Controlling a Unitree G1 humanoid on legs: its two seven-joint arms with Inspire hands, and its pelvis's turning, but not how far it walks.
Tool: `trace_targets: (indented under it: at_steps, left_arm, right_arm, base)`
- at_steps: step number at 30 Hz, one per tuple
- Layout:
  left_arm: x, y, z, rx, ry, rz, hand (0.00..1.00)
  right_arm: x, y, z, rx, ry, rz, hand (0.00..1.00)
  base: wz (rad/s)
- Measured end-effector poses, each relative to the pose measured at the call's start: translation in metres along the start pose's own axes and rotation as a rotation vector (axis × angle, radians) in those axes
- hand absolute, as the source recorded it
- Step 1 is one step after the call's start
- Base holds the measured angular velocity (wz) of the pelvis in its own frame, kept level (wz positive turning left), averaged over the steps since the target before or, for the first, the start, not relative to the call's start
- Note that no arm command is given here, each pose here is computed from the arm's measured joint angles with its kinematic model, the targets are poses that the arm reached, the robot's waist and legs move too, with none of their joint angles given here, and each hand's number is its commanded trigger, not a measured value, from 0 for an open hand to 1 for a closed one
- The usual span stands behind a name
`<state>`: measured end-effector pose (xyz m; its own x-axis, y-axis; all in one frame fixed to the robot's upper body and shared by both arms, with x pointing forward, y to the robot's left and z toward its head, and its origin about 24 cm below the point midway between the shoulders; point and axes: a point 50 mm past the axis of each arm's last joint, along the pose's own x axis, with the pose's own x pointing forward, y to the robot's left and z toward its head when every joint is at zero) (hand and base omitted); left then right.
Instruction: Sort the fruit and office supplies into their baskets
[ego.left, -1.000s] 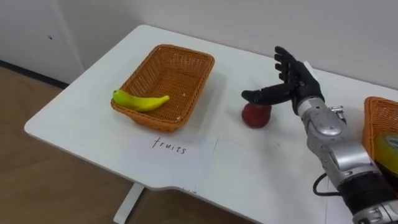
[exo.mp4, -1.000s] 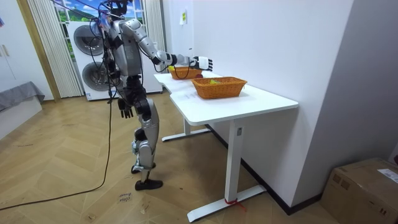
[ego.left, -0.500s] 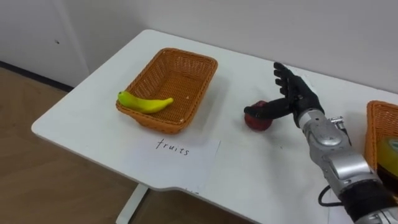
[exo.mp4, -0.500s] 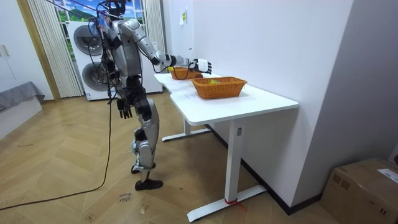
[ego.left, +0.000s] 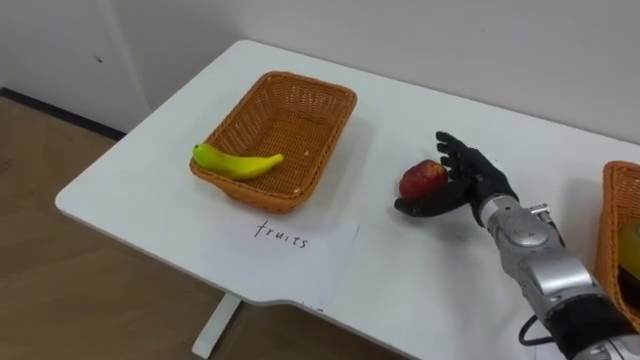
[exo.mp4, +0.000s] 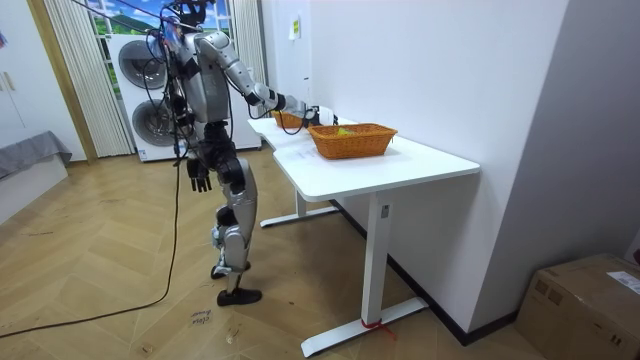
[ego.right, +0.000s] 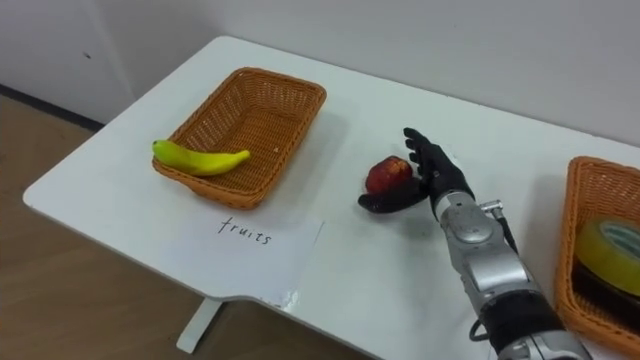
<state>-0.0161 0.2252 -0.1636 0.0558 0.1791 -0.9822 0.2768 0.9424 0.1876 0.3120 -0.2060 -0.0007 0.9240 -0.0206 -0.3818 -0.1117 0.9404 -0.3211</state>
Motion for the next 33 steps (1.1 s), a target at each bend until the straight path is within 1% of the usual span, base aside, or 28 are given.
trace_targets:
  at_steps: [5, 18, 28, 33]
  left_arm:
    - [0.000, -0.001, -0.002, -0.004, 0.012, -0.003, 0.00]
    - [-0.001, -0.004, -0.004, 0.003, 0.016, -0.009, 0.00]
    - [-0.001, -0.004, -0.002, -0.012, -0.013, -0.017, 0.00]
    - [0.000, -0.003, 0.004, -0.010, -0.036, -0.017, 0.00]
  right_arm:
    - [-0.003, 0.000, -0.008, 0.005, 0.021, 0.000, 0.00]
    - [-0.003, -0.001, -0.009, 0.034, 0.023, 0.004, 0.00]
    - [0.004, -0.018, -0.004, 0.042, 0.004, -0.045, 0.00]
    - [0.005, -0.025, 0.001, 0.030, -0.019, -0.061, 0.00]
  base:
    - [0.11]
    - [0.00]
    - [0.00]
    - [0.00]
